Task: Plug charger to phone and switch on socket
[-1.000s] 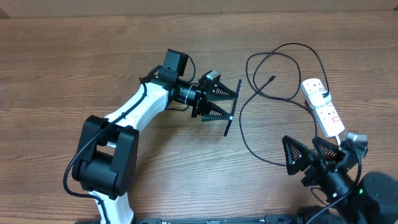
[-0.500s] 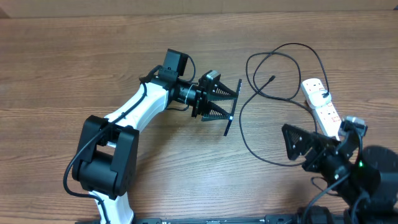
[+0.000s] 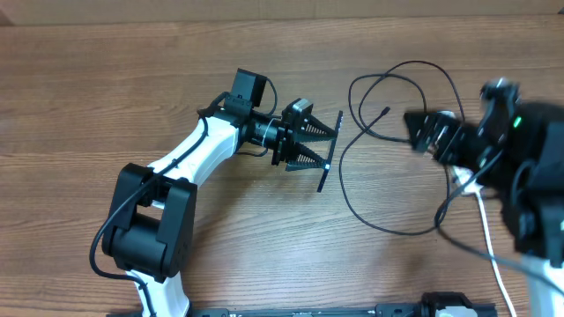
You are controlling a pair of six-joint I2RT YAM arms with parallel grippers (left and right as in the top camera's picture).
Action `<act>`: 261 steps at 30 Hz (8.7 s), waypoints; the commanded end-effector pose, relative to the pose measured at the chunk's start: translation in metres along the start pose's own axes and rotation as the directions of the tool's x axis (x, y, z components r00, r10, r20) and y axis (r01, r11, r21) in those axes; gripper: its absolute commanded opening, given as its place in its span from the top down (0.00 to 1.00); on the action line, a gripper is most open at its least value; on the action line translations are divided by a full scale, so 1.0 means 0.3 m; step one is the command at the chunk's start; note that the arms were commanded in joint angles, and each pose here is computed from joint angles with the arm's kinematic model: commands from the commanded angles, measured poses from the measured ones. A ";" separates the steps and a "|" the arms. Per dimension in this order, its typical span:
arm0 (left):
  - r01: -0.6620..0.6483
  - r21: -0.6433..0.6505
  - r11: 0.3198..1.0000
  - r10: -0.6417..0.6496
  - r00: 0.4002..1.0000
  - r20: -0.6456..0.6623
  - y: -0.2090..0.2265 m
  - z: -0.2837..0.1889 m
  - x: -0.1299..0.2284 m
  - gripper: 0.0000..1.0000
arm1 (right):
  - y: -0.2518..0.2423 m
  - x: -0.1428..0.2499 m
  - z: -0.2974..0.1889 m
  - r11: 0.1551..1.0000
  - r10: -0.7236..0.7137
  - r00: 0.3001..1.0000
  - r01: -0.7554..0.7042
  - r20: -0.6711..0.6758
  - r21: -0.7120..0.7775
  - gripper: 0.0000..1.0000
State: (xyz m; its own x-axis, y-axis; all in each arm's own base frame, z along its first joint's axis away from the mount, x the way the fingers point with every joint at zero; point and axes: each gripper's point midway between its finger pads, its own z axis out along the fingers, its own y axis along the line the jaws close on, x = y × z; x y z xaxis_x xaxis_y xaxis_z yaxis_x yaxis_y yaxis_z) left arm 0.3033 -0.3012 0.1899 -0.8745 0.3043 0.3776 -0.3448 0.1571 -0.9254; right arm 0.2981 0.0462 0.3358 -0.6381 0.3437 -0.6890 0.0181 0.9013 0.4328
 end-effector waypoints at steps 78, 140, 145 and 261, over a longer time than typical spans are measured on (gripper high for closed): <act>-0.052 0.025 0.998 0.052 0.998 -0.019 -0.048 -0.013 -0.004 0.54 | 0.317 0.522 0.251 0.859 -0.119 0.993 0.111 -0.016 0.500 0.26; -0.198 -0.024 0.980 0.193 0.911 0.365 -0.099 -0.365 -0.218 0.00 | 0.200 0.398 0.279 0.849 0.184 0.983 -0.159 0.000 0.504 0.96; -0.221 -0.120 0.968 0.251 0.832 0.495 -0.084 -0.494 -0.223 0.00 | 0.134 0.343 0.298 0.847 0.261 0.963 -0.199 -0.059 0.493 0.96; 0.157 0.337 0.928 -0.370 0.294 0.881 0.084 -0.514 0.135 0.96 | 0.691 0.646 0.403 0.583 0.315 0.371 -0.802 -0.873 -0.131 0.96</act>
State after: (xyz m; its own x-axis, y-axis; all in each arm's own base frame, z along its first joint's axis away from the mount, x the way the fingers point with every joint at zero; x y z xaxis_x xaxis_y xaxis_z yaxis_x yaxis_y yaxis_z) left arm 0.3099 -0.1398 0.1867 -0.4411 -0.7919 0.4222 -0.5716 -0.1147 -0.8124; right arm 0.2803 0.3280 0.2094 -0.8795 0.2449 0.4080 0.4601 0.2187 0.8605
